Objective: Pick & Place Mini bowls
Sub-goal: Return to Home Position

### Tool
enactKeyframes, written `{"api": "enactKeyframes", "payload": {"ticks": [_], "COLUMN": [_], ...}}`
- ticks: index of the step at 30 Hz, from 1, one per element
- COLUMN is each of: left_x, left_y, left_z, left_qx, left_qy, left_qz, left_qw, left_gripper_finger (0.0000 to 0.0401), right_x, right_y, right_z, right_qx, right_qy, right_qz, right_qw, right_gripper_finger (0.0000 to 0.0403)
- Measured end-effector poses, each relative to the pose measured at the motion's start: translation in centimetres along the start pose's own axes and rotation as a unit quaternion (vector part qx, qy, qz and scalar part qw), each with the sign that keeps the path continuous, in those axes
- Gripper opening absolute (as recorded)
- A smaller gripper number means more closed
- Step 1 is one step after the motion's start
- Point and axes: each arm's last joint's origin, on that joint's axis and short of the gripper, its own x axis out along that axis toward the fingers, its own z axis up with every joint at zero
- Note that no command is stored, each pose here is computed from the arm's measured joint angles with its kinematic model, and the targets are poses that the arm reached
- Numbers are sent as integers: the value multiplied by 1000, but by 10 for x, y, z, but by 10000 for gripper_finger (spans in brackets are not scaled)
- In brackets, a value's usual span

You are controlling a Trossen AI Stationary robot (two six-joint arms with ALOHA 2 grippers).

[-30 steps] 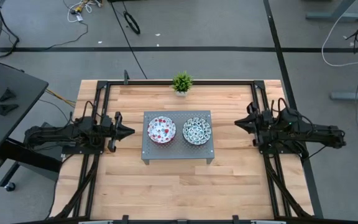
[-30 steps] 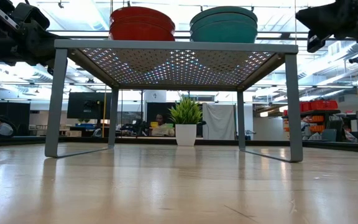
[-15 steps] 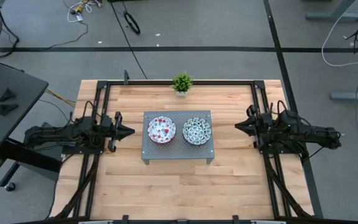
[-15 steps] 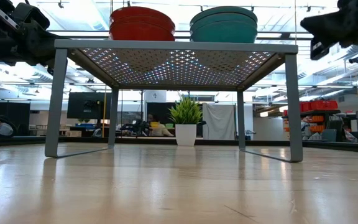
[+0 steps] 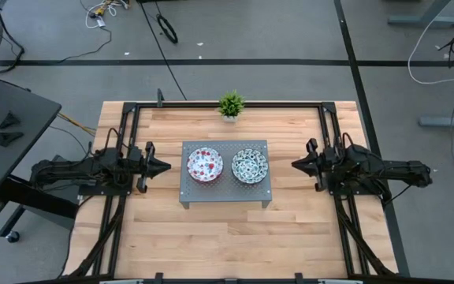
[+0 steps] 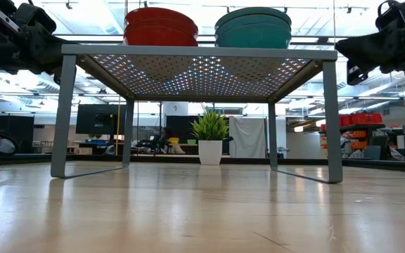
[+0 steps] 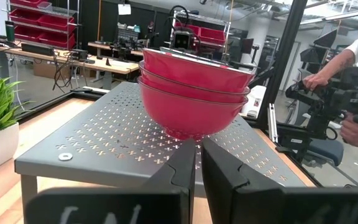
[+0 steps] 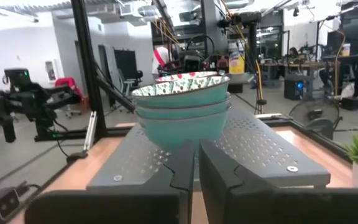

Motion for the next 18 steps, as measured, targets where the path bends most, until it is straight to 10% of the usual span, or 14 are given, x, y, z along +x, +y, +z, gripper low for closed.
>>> {"api": "enactKeyframes", "payload": {"ticks": [18], "left_x": [0], "left_y": [0], "left_z": [0], "left_qx": [0], "left_qy": [0], "left_qz": [0], "left_qw": [1000], "left_gripper_finger": [32], "right_x": [0], "right_y": [-4], "right_z": [-9], "right_qx": [-26], "right_qy": [46], "right_qz": [-60], "right_qw": [997], "right_gripper_finger": [29]}}
